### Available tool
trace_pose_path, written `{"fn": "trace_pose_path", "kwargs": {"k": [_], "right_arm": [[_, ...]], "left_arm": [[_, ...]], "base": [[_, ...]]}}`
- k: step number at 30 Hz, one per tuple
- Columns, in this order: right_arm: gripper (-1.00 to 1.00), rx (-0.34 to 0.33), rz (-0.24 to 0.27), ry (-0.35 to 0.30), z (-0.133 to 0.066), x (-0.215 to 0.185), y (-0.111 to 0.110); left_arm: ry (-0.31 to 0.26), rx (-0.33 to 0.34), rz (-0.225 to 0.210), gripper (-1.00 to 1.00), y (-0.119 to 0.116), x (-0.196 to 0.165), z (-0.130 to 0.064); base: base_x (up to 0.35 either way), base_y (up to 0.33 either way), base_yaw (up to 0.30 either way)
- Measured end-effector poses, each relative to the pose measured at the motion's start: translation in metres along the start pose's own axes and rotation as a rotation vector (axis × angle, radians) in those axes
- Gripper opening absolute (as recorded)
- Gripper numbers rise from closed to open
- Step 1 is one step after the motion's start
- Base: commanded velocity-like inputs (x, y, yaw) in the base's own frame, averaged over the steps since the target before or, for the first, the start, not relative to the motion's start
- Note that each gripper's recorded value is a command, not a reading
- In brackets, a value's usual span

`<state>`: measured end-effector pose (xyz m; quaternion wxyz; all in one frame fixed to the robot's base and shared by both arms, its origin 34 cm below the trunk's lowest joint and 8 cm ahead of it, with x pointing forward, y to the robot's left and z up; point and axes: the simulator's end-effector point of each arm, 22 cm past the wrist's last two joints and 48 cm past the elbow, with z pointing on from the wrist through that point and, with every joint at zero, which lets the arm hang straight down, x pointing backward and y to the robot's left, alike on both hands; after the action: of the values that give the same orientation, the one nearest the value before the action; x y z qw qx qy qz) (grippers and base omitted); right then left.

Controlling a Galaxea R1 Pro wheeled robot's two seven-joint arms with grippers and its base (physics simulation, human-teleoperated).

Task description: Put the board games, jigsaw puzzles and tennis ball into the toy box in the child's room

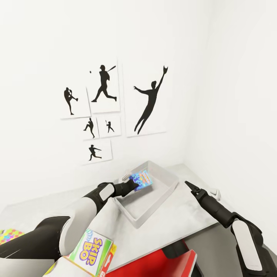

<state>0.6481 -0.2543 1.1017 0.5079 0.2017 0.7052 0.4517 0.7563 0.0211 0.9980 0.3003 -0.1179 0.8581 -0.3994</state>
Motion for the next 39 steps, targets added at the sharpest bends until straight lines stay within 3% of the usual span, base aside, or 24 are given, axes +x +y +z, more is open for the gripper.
{"fn": "trace_pose_path", "kwargs": {"k": [12,20,39], "right_arm": [[1.0,0.007,0.004,0.005,0.001,0.002,-0.005],[1.0,0.012,0.008,0.011,0.002,0.004,-0.008],[1.0,0.016,0.016,0.022,0.003,0.009,-0.011]], "left_arm": [[0.015,0.003,-0.009,-1.0,0.004,0.005,0.003],[0.015,0.07,-0.012,-1.0,-0.009,0.005,0.004],[-0.024,0.123,0.017,-1.0,-0.035,-0.026,-0.002]], "base": [[0.0,0.0,0.0],[0.0,0.0,0.0],[0.0,0.0,0.0]]}}
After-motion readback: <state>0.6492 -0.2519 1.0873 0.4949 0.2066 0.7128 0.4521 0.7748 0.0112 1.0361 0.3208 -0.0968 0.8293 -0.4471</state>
